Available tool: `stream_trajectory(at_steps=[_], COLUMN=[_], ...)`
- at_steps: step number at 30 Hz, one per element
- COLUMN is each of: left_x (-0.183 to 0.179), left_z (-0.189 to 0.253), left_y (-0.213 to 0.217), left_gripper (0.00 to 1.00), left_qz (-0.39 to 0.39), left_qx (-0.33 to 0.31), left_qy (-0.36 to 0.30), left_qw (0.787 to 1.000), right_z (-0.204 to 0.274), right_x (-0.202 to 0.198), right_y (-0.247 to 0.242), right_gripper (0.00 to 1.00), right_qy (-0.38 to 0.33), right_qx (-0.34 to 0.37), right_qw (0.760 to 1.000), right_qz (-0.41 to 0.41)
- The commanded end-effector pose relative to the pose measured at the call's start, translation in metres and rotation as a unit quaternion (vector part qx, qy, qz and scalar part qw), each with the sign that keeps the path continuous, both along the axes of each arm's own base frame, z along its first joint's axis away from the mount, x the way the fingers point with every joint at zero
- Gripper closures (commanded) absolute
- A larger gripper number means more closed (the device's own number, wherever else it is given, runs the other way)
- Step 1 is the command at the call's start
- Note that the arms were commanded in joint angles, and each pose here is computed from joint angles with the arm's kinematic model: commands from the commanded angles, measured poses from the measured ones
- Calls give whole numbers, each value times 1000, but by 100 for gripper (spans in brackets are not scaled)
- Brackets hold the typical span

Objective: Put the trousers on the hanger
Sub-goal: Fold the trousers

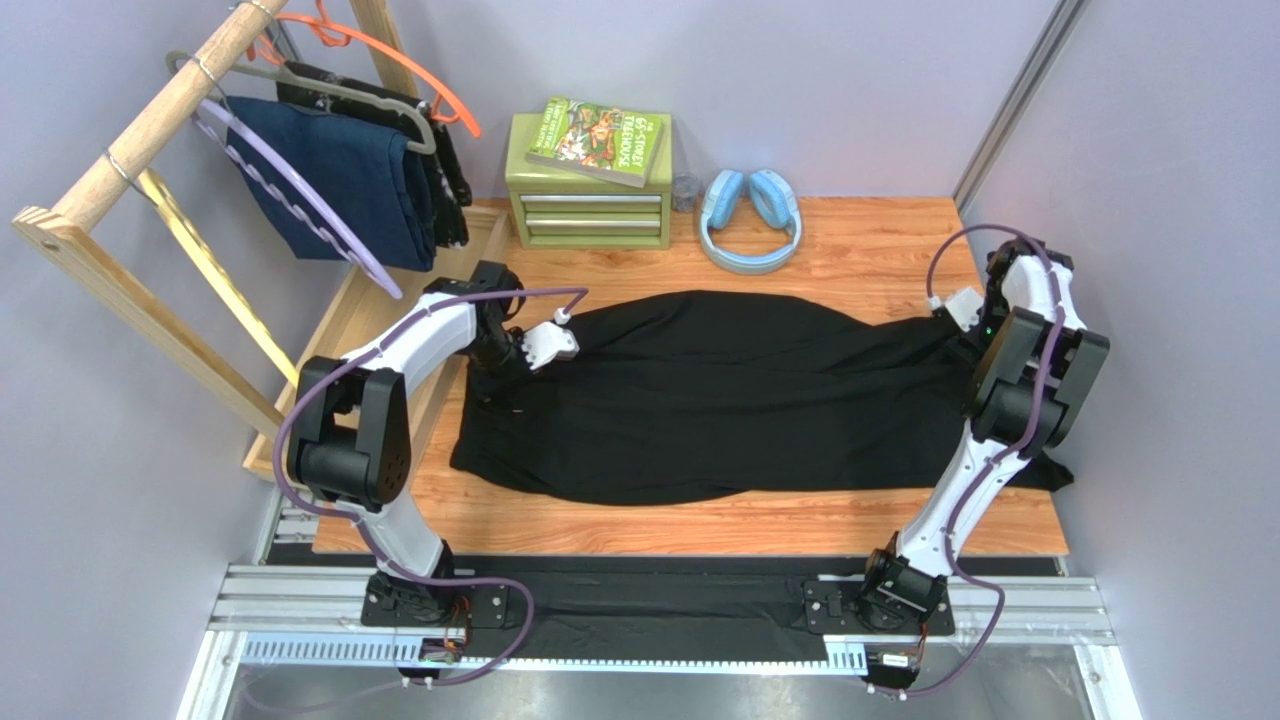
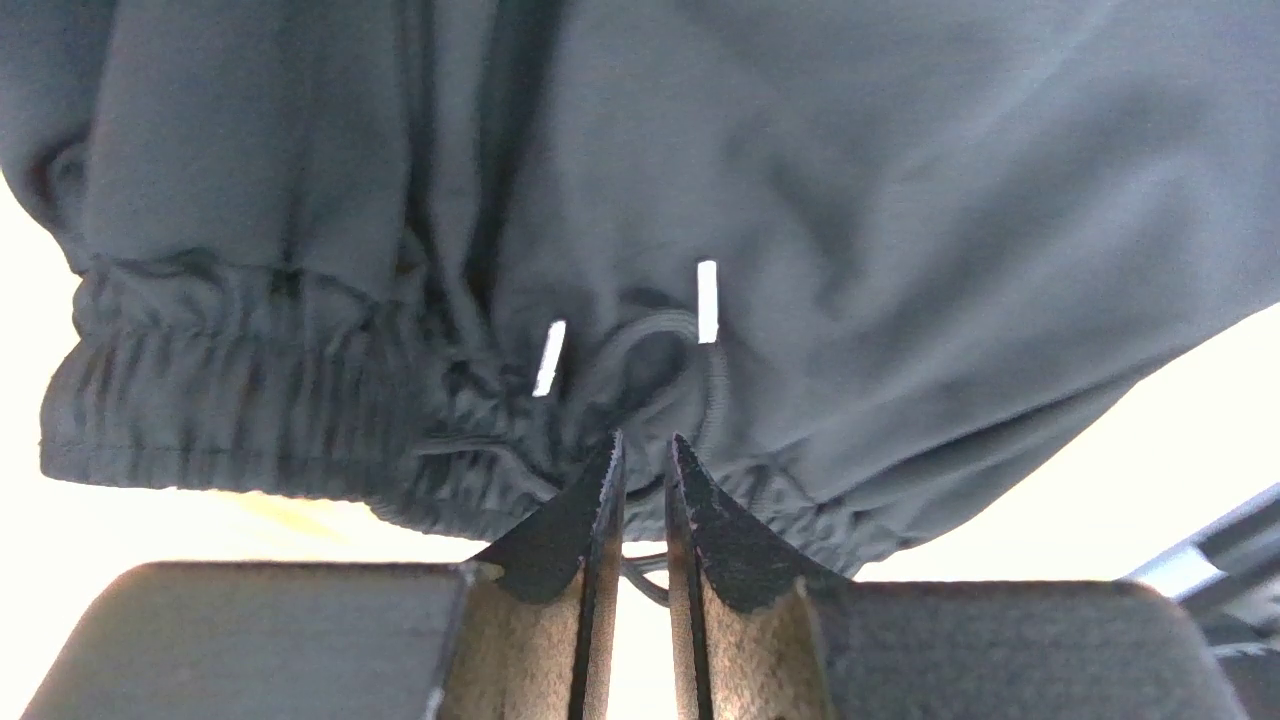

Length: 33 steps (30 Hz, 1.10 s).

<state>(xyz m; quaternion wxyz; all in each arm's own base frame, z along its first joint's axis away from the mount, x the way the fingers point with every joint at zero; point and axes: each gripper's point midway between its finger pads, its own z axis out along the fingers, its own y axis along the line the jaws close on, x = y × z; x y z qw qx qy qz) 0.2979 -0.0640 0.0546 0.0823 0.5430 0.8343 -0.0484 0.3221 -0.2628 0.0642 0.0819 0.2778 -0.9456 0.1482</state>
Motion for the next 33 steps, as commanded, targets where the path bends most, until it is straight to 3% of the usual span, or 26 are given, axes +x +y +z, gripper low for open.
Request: stream_trajectory(at_steps=[1,2,4,8,14,20,26,30,33], left_x=[-23,-28,-42,-45,-40,-68,-66,-62,-56], left_z=[24,25,14,-8,-36,-53,-39,-12,7], left_y=[-22,-26,-29,-28,1,46,79,61,36], left_gripper=[78,77,77,77,78,83,84,81,76], left_qz=[-18,-30,-56,-68,-75,-94,-77,-74,-72], left_qx=[-66,-67,-54,-18,75,142,148,97,54], left_qy=[12,10,27,38,51,98,98,85,71], left_qw=[998,997,997,997,993,981,981,989,993], right_z=[60,61,41,2,-47,-56,-44,-16,-4], right_x=[-25,-31,-52,-70,-82,-117,-181,-162,-134], right_y=[43,60,89,114,103,107,135,138,117], right_gripper=[45,52,57,65,67,66,64,56,53], right_qy=[-39,-42,-5,32,70,112,182,130,84], right_qx=[74,105,152,167,128,117,154,193,176], right_qw=[996,993,988,985,989,987,970,972,981], right_qz=[-14,-13,-11,-6,-10,11,55,19,9])
